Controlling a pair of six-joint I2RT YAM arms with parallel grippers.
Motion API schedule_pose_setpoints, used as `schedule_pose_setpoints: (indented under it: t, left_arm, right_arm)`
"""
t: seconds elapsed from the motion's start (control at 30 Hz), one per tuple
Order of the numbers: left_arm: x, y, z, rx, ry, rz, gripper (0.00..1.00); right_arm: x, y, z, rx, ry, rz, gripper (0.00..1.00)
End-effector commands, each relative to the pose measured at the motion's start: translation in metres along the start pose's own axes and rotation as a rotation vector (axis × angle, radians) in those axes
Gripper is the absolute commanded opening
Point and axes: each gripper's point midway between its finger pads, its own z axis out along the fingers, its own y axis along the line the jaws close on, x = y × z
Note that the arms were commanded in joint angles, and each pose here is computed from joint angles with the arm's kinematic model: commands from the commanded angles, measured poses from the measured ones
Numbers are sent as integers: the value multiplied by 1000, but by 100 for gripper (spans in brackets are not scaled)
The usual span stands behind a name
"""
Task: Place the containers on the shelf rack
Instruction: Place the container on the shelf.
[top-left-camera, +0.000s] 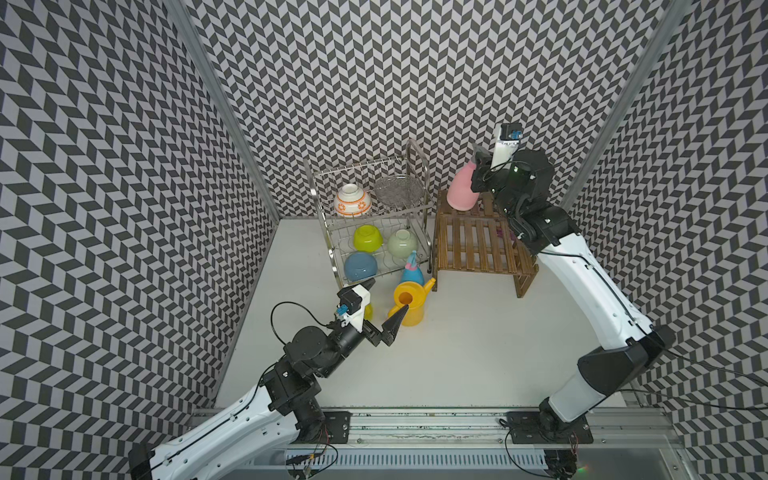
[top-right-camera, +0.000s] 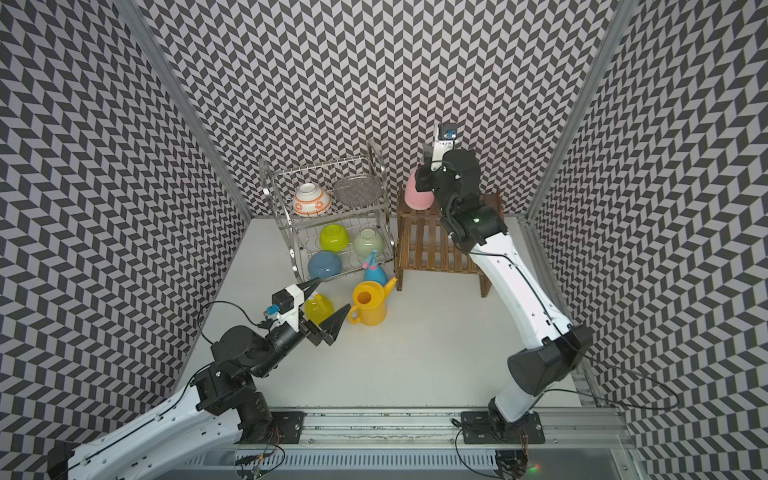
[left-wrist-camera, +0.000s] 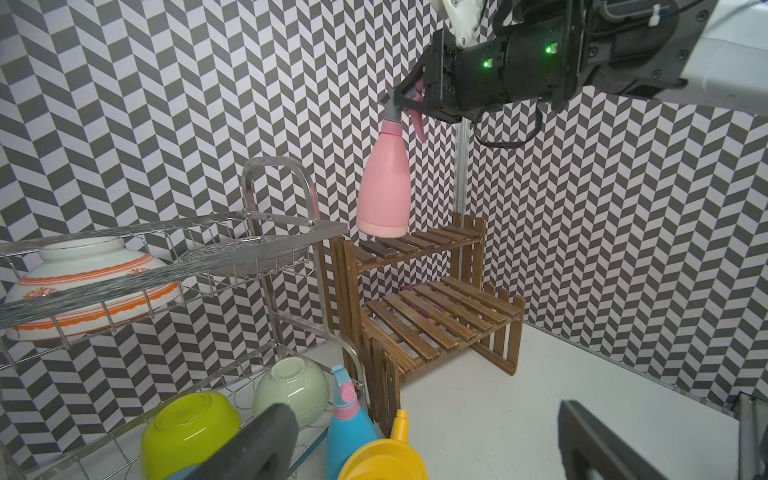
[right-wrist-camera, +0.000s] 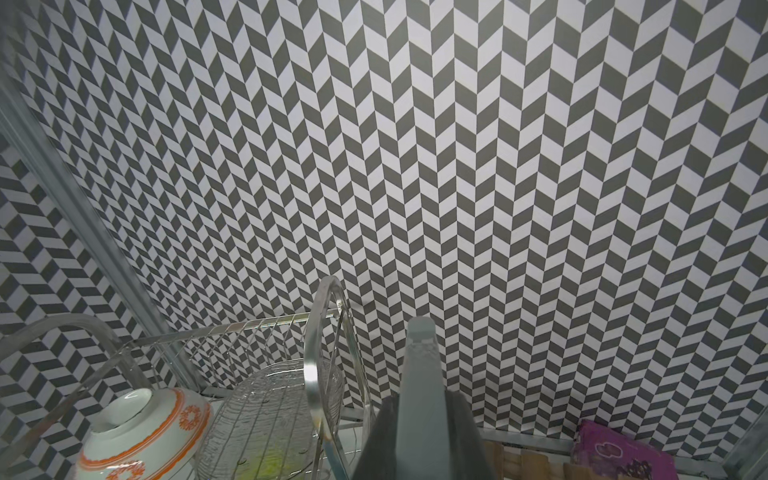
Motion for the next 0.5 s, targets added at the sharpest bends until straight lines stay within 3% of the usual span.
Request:
schedule_pose_setpoints:
  t: [0.0, 0.47]
  left_arm:
    - [7, 4, -1, -17, 19, 21, 100]
    - [10, 5, -3, -24, 21, 36, 100]
  right_arm:
    - [-18, 2, 9, 21, -33, -31, 8]
    - [4, 8, 43, 35, 26, -50, 14]
